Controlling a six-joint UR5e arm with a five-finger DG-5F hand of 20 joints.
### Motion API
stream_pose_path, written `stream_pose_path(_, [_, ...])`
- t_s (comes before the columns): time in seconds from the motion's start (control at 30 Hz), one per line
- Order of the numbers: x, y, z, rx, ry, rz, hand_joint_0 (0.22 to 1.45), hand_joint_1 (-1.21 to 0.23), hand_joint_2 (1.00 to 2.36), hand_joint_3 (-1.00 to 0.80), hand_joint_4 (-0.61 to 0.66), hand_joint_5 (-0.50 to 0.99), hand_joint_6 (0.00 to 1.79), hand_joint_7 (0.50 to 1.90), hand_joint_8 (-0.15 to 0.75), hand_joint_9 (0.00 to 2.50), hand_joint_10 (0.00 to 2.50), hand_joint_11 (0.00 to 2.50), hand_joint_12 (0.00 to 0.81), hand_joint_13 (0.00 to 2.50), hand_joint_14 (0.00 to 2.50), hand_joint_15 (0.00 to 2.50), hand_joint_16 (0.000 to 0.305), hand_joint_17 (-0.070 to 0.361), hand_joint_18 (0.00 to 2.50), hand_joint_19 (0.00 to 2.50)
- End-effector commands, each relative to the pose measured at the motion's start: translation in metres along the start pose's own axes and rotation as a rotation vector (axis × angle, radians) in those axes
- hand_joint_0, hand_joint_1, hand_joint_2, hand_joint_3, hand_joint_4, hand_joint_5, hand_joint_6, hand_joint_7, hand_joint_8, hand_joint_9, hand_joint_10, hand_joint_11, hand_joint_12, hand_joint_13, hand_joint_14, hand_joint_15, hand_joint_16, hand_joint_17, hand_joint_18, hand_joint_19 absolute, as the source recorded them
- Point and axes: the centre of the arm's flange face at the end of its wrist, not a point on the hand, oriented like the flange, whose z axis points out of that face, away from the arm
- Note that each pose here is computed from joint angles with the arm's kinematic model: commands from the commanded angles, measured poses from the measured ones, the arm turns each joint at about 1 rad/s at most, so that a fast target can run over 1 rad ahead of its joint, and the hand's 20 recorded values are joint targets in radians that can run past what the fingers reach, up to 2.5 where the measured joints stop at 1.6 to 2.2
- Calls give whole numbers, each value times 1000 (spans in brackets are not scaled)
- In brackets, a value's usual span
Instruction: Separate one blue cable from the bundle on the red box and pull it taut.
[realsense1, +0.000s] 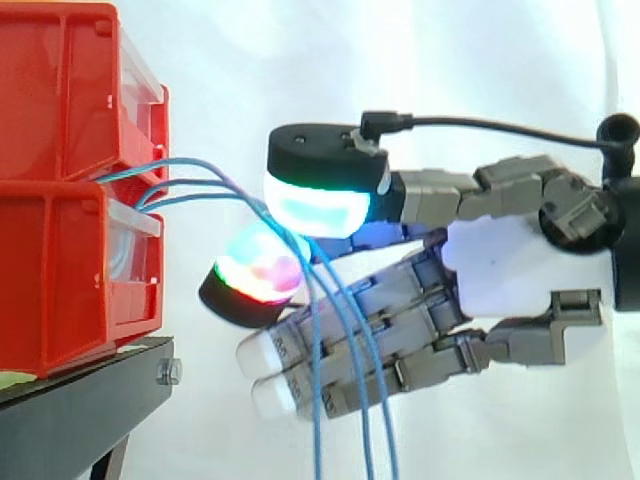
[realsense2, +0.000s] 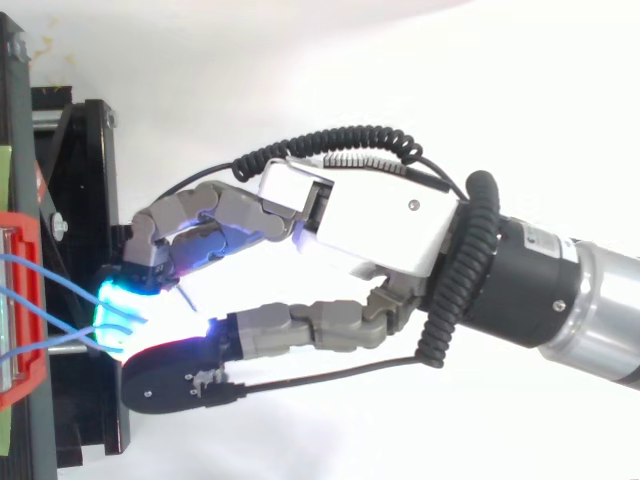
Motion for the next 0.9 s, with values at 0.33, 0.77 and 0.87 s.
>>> stream_pose_path(0.33, [-13, 32, -16, 44, 12, -14, 663, -842, 1015, -265, 22, -135, 937, 927, 234, 798, 16, 392, 358, 703, 22, 494, 35, 78, 479, 231])
stream_pose_path(0.77, [-17, 26, -24, 115, 18, 52, 602, -749, 1012, -318, 37, -103, 920, 1000, 205, 956, 14, 388, 351, 764, 22, 529, 34, 77, 518, 326])
stream_pose_path(0.87, [-17, 26, -24, 115, 18, 52, 590, -727, 1012, -309, 39, -102, 917, 994, 204, 957, 14, 380, 352, 748, 24, 532, 35, 78, 507, 334])
